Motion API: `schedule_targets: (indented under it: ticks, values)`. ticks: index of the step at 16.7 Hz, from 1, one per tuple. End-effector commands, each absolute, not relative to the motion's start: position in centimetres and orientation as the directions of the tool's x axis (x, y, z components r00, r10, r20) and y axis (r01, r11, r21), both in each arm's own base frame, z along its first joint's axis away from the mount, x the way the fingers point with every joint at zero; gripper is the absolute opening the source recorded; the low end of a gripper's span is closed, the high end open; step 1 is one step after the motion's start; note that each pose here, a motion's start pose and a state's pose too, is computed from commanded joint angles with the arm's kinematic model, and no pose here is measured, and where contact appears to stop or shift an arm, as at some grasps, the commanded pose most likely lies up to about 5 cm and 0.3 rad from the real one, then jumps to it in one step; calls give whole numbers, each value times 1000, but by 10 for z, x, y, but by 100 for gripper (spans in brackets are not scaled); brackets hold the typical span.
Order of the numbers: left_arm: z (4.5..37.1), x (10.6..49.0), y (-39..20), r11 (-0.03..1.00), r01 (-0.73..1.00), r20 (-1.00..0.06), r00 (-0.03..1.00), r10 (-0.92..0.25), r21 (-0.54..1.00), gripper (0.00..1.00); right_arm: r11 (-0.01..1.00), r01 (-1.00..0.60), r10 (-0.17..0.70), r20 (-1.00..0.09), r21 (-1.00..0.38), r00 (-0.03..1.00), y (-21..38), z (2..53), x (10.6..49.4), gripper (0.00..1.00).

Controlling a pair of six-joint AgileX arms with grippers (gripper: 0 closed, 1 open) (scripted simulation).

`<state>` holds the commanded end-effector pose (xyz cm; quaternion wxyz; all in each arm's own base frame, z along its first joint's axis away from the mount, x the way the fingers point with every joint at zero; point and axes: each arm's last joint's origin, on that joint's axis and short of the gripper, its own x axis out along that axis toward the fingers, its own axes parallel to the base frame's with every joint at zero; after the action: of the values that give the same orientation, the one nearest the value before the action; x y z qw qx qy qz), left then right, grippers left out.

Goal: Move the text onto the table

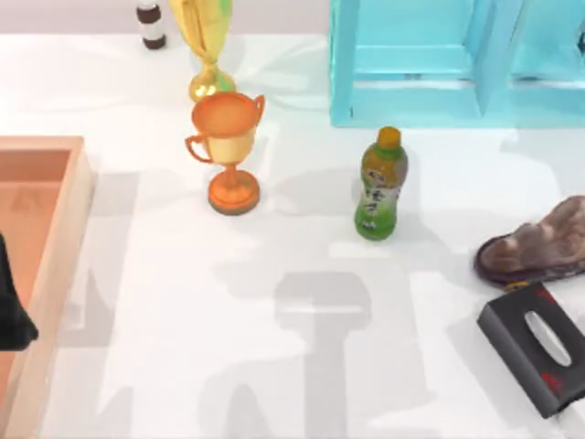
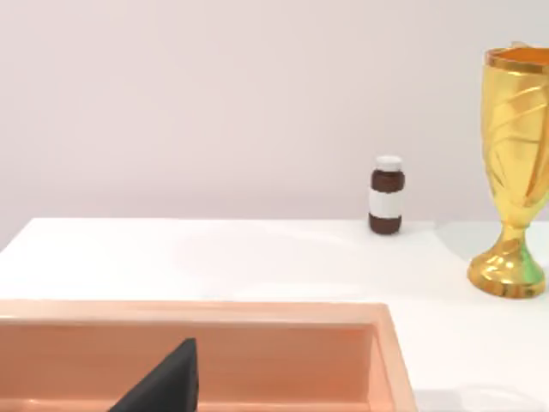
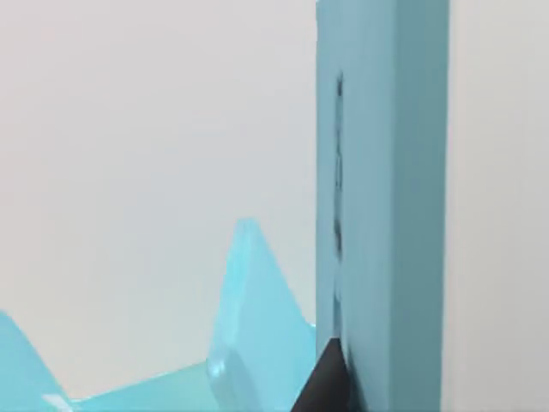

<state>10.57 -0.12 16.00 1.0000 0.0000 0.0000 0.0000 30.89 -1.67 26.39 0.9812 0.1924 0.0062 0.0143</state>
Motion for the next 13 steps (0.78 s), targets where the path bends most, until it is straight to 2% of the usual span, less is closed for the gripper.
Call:
schedule_targets:
  ticks: [5,13]
  values:
    - [160,106,-1,1000,0,0,1000,0,0,100,922,-19,30,-22,386,999,-16,269,275,0]
    - [160,106,-1,1000,0,0,1000,0,0,100,930,-20,36,-37,366,999,-7,267,278,0]
